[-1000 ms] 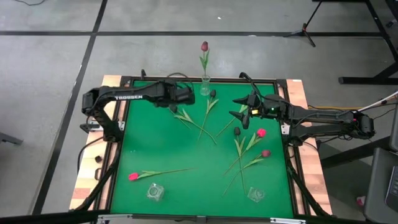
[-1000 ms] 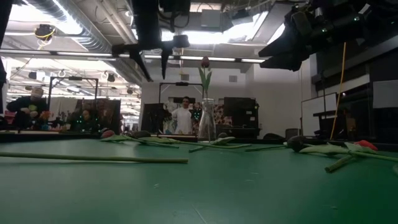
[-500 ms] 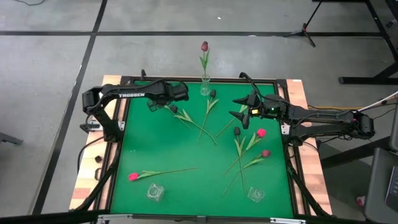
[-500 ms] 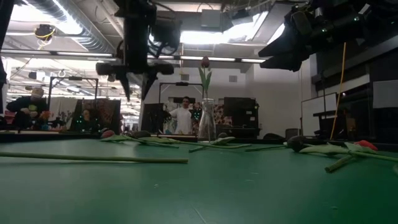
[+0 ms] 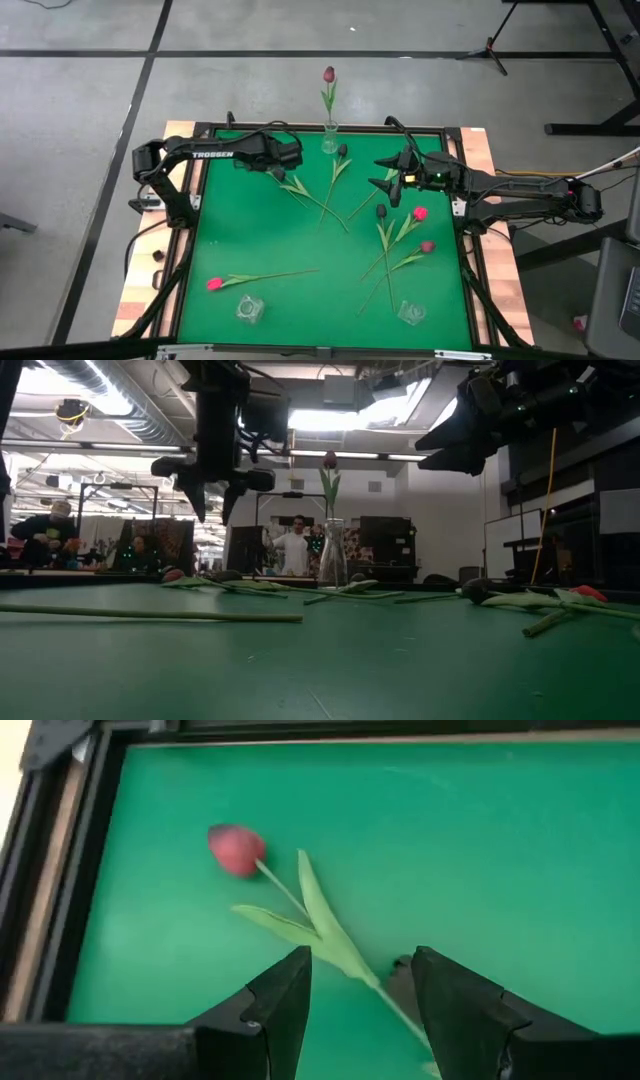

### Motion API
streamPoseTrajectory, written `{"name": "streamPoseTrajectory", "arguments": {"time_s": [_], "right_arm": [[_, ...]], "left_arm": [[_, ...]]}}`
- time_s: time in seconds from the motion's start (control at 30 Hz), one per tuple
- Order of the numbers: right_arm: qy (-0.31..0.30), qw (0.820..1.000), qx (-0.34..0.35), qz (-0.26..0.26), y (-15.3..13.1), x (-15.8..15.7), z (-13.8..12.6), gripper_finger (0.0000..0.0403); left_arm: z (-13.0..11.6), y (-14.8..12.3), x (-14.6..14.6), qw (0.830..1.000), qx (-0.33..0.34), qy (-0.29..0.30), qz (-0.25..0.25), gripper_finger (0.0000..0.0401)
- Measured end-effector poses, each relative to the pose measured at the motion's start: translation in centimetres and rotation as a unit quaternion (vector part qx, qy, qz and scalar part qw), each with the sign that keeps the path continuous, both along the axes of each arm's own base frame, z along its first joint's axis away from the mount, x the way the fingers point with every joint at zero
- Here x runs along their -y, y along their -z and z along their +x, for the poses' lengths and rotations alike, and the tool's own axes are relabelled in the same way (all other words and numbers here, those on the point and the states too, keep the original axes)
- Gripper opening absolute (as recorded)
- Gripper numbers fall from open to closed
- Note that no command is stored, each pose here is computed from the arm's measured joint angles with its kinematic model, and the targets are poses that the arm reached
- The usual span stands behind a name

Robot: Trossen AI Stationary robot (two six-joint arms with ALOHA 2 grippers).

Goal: Sort flowers into vase by color
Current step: Put the top dark red tulip into the top transparent vase

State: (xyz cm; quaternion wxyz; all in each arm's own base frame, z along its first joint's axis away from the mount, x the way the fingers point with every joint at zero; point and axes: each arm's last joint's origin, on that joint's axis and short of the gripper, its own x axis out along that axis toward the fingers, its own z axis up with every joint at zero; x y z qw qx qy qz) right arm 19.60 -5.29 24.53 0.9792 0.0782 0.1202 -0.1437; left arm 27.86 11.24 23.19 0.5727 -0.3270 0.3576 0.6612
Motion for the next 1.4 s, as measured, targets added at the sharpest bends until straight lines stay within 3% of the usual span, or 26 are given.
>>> {"name": "streamPoseTrajectory", "arguments": {"time_s": [0.5,0.63,1.03,1.2,1.4], "right_arm": [[-0.016,1.000,-0.018,0.009,0.4,-0.1,-0.1,0.0303],[-0.016,0.999,-0.032,0.013,0.6,-0.1,-0.2,0.0303],[-0.016,0.999,-0.037,0.014,0.7,-0.1,-0.2,0.0303],[-0.016,0.999,-0.036,0.014,0.7,-0.1,-0.2,0.0303],[-0.017,0.999,-0.037,0.011,0.7,-0.1,-0.2,0.0303]], "left_arm": [[1.3,-0.1,-0.1,0.994,0.103,-0.044,-0.004,0.0171],[1.1,-0.1,-0.3,0.994,0.098,-0.050,0.008,0.0171],[-0.2,0.0,-1.3,0.979,0.109,-0.169,0.031,0.0171],[-1.0,1.8,-0.9,0.966,0.117,-0.226,0.033,0.0171],[-1.4,4.3,-0.8,0.960,0.144,-0.238,0.038,0.0171]]}}
